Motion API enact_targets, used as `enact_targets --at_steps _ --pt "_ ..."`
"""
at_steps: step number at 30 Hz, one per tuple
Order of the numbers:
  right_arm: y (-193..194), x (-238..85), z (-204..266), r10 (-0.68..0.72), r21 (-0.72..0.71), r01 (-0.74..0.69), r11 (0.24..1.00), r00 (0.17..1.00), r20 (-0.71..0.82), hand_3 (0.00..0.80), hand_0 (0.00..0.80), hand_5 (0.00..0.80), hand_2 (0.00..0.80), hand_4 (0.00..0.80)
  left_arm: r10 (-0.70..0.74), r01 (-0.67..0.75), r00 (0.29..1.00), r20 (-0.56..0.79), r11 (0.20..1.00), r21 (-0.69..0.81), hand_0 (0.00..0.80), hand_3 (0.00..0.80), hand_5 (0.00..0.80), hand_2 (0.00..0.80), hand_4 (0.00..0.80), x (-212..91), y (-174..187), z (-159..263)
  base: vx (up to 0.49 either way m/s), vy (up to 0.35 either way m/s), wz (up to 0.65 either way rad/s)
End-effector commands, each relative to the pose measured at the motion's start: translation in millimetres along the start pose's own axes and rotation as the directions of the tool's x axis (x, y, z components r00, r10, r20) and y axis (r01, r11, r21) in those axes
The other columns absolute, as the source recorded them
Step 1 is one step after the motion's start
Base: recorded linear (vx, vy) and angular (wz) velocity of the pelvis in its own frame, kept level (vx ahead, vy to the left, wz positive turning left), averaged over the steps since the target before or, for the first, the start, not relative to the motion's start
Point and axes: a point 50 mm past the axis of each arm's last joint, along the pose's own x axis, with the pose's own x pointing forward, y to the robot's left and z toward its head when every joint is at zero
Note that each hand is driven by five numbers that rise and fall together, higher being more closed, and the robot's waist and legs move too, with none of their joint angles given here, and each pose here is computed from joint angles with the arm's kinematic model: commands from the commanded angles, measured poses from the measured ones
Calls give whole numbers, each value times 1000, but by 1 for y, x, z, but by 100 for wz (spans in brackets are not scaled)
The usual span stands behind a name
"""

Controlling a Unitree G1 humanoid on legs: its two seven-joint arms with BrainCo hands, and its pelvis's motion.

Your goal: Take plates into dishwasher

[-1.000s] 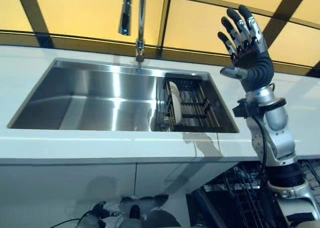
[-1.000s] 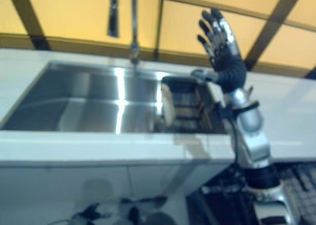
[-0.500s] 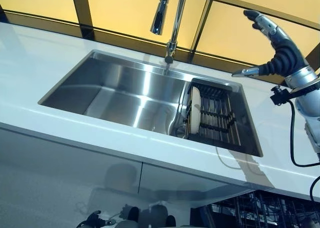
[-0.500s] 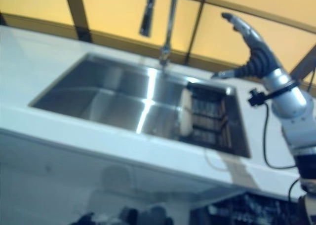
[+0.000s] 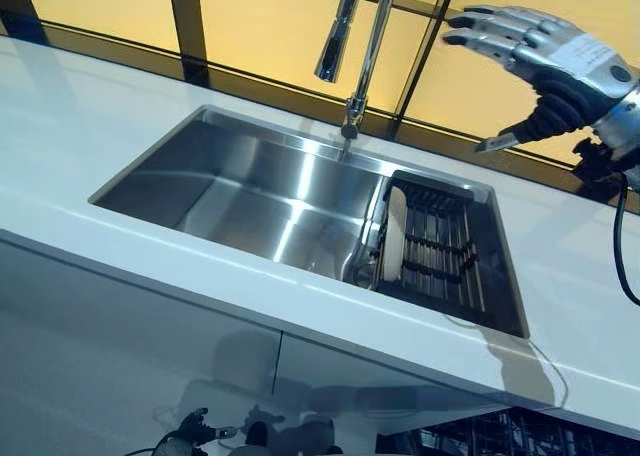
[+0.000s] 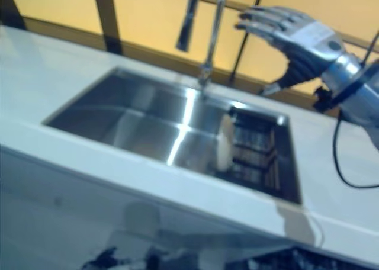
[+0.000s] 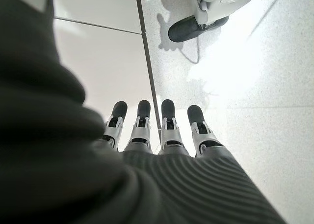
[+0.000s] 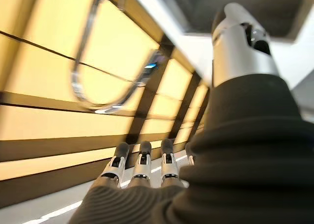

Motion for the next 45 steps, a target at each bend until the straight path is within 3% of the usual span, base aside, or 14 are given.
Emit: enact_targets --at_steps 1,9,21,45 --pt "-1 10 2 89 -78 -86 993 995 35 0 0 0 0 0 16 -16 1000 13 999 36 0 0 0 0 0 1 9 4 -19 -52 -1" --pt "12 24 -2 187 -129 -180 975 981 44 0 0 0 0 0 -5 4 1000 8 999 53 0 0 0 0 0 0 7 1 -21 -54 2" --pt "42 34 -11 415 -244 -395 886 909 35 0 0 0 0 0 -29 25 999 36 992 124 0 0 0 0 0 0 11 10 8 -30 0" --pt "72 35 -26 539 -312 -520 795 842 -30 0 0 0 0 0 -86 72 995 52 972 224 0 0 0 0 0 -2 8 10 15 -4 3"
